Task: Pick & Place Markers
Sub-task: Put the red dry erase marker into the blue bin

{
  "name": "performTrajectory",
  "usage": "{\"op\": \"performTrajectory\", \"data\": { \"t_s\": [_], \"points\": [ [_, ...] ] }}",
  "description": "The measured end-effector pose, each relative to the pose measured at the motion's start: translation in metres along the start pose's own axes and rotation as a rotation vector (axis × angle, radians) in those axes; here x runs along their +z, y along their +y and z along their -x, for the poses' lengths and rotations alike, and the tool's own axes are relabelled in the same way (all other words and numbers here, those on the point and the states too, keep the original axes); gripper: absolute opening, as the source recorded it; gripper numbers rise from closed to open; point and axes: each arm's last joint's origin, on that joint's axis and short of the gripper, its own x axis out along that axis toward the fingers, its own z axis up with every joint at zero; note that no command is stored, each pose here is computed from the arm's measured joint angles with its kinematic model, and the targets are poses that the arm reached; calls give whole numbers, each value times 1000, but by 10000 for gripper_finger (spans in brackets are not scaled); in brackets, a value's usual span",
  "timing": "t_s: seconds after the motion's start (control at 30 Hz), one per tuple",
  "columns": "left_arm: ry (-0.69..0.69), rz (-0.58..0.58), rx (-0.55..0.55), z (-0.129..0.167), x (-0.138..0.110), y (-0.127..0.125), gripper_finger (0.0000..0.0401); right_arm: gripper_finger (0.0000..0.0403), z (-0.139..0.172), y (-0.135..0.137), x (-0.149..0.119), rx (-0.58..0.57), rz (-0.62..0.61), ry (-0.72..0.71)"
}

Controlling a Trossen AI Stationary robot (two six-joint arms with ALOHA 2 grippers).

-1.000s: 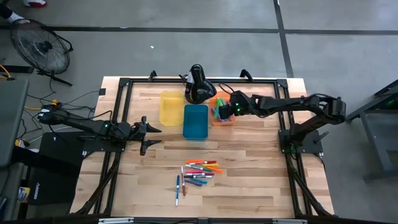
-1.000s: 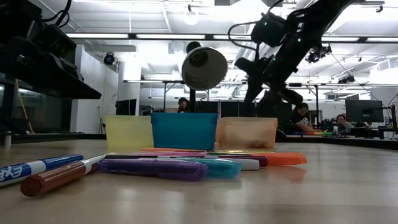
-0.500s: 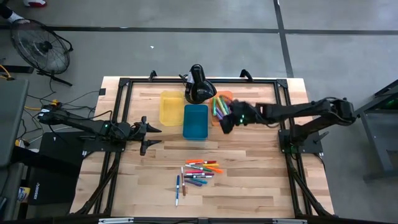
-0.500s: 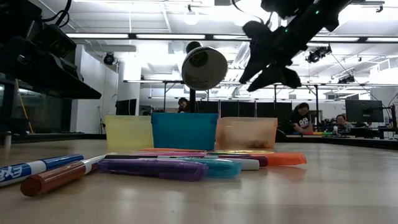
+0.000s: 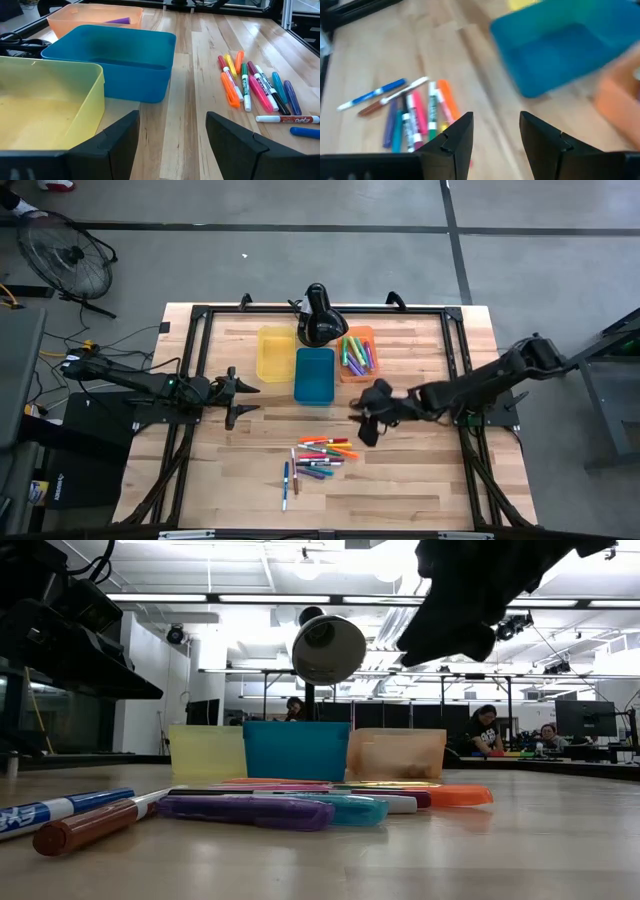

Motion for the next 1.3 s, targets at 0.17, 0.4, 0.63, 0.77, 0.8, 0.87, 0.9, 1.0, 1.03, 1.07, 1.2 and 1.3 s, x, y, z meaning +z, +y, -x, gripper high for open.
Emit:
{"op": "performTrajectory", "data": {
  "t_s": [0.17, 0.4, 0.63, 0.77, 0.8, 0.87, 0.9, 1.0, 1.03, 1.07, 1.2, 1.3],
  "points": [
    [0, 0, 0, 0, 0, 0, 224, 149, -25, 15, -15, 52, 77, -8],
    [0, 0, 0, 0, 0, 0, 224, 149, -57, 12, -41, -5, 166, 88],
    [0, 0, 0, 0, 0, 0, 224, 149, -72, 11, -54, -23, 283, 104],
    [0, 0, 0, 0, 0, 0, 224, 149, -73, 11, -53, -17, 316, 102],
    [0, 0, -1, 0, 0, 0, 224, 149, -73, 11, -53, -6, 328, 104],
    [0, 0, 0, 0, 0, 0, 224, 149, -73, 12, -53, 19, 346, 110],
    [0, 0, 0, 0, 0, 0, 224, 149, -73, 12, -53, 27, 349, 114],
    [0, 0, 0, 0, 0, 0, 224, 149, -72, 13, -53, 46, 378, 125],
    [0, 0, 0, 0, 0, 0, 224, 149, -72, 15, -51, 50, 391, 131],
    [0, 0, -1, 0, 0, 0, 224, 149, -72, 17, -48, 59, 403, 136],
    [0, 0, 0, 0, 0, 0, 224, 149, -70, 30, -28, 51, 425, 173],
    [0, 0, 0, 0, 0, 0, 224, 149, -67, 44, -5, 44, 450, 185]
  ]
}}
